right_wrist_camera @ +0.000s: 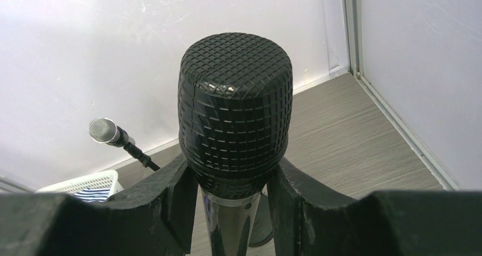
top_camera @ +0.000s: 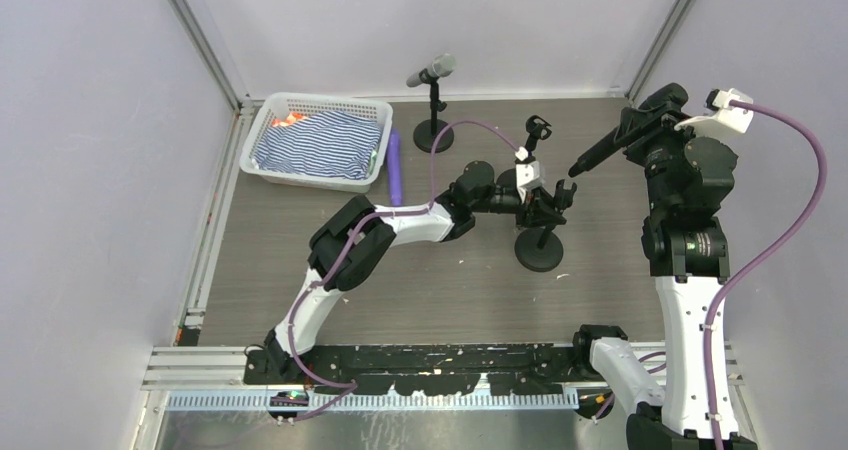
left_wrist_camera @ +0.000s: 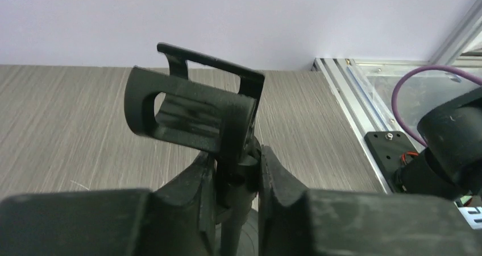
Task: Attach the microphones to the stand
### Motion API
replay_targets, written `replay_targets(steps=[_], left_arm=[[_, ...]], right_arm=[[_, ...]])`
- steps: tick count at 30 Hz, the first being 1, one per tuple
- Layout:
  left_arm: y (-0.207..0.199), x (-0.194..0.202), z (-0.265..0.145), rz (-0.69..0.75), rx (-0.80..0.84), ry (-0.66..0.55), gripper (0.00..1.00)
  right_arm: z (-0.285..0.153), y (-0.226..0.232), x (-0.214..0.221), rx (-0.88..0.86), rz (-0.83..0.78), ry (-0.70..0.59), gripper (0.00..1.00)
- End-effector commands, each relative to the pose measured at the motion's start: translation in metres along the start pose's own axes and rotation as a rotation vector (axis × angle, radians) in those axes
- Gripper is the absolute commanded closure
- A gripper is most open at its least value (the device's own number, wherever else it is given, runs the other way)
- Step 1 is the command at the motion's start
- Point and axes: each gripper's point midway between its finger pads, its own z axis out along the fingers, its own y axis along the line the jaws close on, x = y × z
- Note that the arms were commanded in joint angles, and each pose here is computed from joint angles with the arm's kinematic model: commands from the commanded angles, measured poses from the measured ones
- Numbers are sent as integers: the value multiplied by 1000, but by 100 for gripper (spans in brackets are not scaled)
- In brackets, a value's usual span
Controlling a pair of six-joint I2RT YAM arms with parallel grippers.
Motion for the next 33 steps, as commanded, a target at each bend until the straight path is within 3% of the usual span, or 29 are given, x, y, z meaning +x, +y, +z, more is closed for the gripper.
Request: replay_targets(steps=[1,5,17,24,30,33], left_arm=[[-7,-11,4,4,37,-16,90],[-6,-13,-1,-1,4,-19,99],[-1,-43,-66,66,-324,-34,100],[-16,-27,-112,144,-410,36,100],[-12,-19,-158,155,-603,27,100],[-19,-17,-168,215,-594,47,100]], right_arm=[[-8,11,-29,-40,20,-89,99],[-8,13,-29,-48,21,-93,100],[-20,55,-32,-300,3,-131,99],[-30,87,-24,-493,51,-96,99],[-34,101,-19,-569,88,-69,99],[-33,106,-12,-596,122,-36,99]])
